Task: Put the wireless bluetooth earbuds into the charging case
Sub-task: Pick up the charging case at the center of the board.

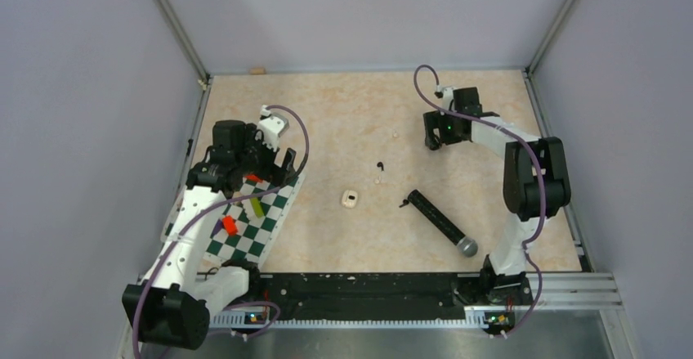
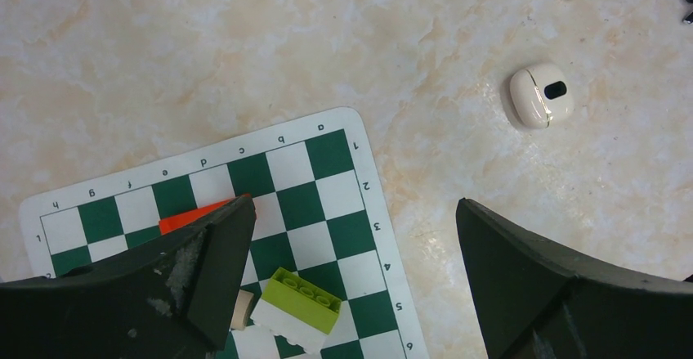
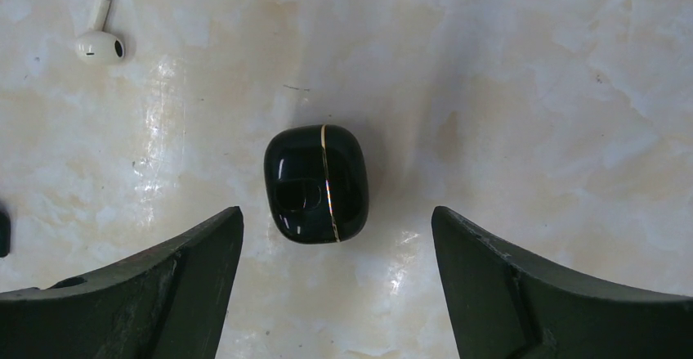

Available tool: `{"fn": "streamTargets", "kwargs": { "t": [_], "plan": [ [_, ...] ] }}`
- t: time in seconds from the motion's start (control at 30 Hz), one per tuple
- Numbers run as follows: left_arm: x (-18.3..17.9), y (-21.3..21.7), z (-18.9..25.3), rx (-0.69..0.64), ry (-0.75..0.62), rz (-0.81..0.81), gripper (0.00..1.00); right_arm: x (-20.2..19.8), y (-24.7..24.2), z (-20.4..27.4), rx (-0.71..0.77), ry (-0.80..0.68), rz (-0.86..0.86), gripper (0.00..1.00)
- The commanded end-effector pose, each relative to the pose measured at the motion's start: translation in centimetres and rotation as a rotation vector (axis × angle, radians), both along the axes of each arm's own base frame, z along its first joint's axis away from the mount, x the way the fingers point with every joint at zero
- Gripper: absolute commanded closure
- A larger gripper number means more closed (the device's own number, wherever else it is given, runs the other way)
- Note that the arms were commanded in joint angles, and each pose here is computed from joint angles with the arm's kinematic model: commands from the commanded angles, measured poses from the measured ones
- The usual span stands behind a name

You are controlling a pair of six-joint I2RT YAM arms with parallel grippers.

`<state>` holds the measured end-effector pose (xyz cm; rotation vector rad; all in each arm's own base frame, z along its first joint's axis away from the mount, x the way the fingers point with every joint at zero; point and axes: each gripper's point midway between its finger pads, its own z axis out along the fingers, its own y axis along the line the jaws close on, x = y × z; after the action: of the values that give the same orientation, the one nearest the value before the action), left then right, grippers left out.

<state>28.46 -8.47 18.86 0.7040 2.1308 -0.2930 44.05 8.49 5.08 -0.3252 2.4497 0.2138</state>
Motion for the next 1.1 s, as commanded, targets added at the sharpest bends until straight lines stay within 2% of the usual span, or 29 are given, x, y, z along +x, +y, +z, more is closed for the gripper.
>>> {"fn": "streamTargets", "kwargs": {
  "t": [0.0,0.7,0.87,1.07],
  "plan": [
    [0.6,-0.4,0.9,-0.015,-0.054,-0.024,0.01,0.3,1.3,-0.4,-0.038,-0.014,0.060,0.16],
    [0.4,-0.5,1.1,-0.019,-0.064,-0.028,0.01,-0.2,2.3,-2.3,-0.066,0.025,0.095,0.30],
    [0.5,-0.5,1.0,-0.021,-0.062,-0.029,0.01,-0.2,2.5,-2.4,-0.073,0.018,0.105,0.37],
    [0.4,-0.6,0.9,-0.024,-0.056,-0.035,0.01,0.0,2.6,-1.3,-0.071,-0.026,0.121,0.55]
  ]
}}
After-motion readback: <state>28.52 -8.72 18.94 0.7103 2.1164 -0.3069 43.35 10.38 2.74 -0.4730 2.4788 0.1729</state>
